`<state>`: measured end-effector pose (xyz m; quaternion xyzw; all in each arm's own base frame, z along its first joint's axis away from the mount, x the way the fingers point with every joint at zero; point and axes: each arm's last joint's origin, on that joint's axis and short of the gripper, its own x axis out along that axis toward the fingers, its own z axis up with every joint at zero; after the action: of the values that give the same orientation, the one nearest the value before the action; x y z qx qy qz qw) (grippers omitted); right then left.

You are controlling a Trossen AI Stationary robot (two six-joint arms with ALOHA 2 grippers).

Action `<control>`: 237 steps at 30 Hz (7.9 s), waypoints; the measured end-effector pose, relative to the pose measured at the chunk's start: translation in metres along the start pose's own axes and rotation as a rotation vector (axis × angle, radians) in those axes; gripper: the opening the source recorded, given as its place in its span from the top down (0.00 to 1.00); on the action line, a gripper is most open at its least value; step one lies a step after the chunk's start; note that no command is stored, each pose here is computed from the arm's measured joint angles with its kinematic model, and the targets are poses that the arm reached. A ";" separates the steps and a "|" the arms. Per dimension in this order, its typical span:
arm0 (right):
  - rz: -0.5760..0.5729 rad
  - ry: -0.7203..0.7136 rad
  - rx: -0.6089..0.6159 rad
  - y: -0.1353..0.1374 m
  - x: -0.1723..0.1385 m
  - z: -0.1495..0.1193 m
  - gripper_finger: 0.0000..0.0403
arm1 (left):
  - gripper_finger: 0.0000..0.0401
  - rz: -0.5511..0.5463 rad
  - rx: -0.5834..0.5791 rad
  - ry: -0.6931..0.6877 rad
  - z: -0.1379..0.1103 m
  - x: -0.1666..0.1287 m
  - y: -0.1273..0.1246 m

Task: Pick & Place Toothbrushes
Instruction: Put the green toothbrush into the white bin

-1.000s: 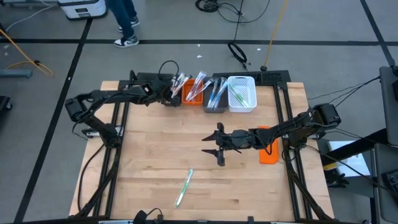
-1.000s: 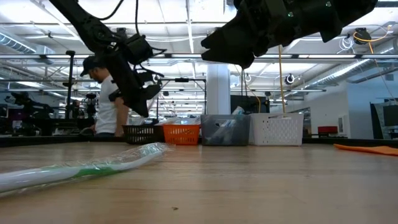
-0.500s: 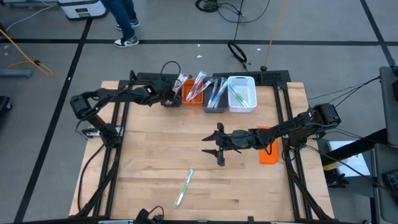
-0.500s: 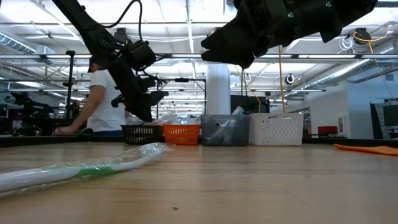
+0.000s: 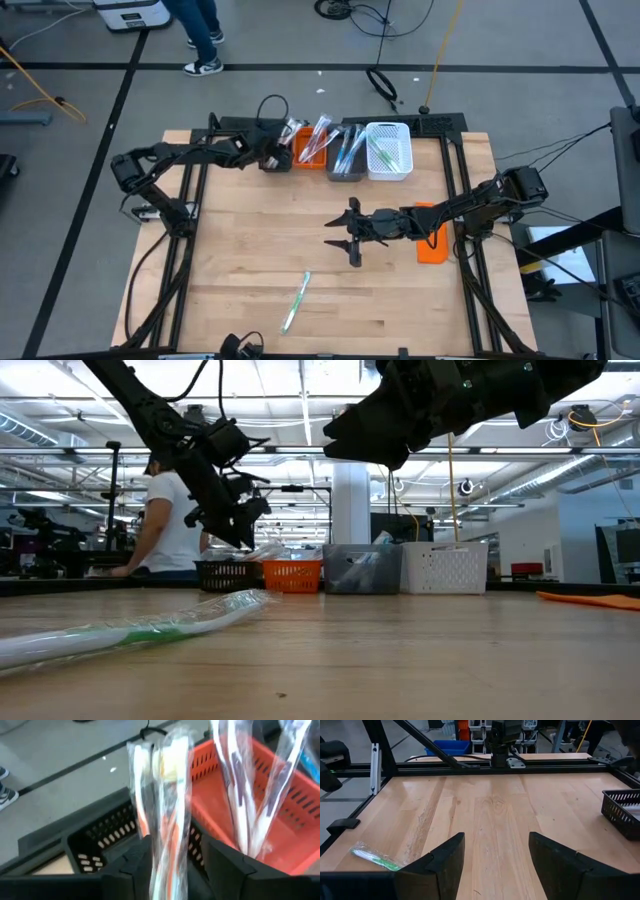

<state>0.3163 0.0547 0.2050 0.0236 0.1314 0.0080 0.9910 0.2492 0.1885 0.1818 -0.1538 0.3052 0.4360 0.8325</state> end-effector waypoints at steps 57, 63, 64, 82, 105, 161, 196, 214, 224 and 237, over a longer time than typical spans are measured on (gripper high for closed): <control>-0.007 0.064 0.017 -0.001 0.000 -0.006 0.47 | 0.59 -0.799 -0.029 0.484 -0.193 -0.161 -0.232; -0.008 0.074 0.015 -0.001 -0.001 -0.007 0.47 | 0.59 -0.748 -0.030 0.506 -0.201 -0.154 -0.231; -0.008 0.074 0.015 -0.001 -0.001 -0.007 0.47 | 0.59 -0.749 -0.033 0.504 -0.202 -0.154 -0.232; -0.008 0.074 0.011 -0.001 -0.001 -0.007 0.47 | 0.73 -0.696 -0.067 0.519 -0.211 -0.145 -0.233; 0.001 -0.001 0.052 -0.003 -0.007 -0.019 0.47 | 1.00 -0.736 -0.001 0.283 -0.174 -0.164 -0.225; 0.028 -0.044 0.112 -0.004 -0.007 -0.014 0.47 | 1.00 -0.768 0.159 -0.462 -0.064 -0.157 -0.208; 0.014 -0.126 0.133 -0.008 -0.007 -0.006 0.92 | 0.98 -0.756 0.149 -0.565 -0.056 -0.162 -0.208; -0.178 -0.043 0.099 -0.017 -0.049 0.018 0.92 | 0.57 -0.630 0.297 -0.528 -0.047 -0.195 -0.179; -0.417 -0.090 0.106 -0.041 -0.095 0.044 0.92 | 0.58 -0.578 0.358 -0.253 -0.067 -0.210 -0.150; -0.781 0.019 0.226 -0.121 -0.124 0.035 0.92 | 0.60 -0.551 0.344 -0.185 -0.073 -0.208 -0.146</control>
<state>0.2071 -0.0704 0.2654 0.0807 0.1395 -0.3834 0.9094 0.2516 -0.0644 0.2582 -0.0479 0.2445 0.1487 0.9570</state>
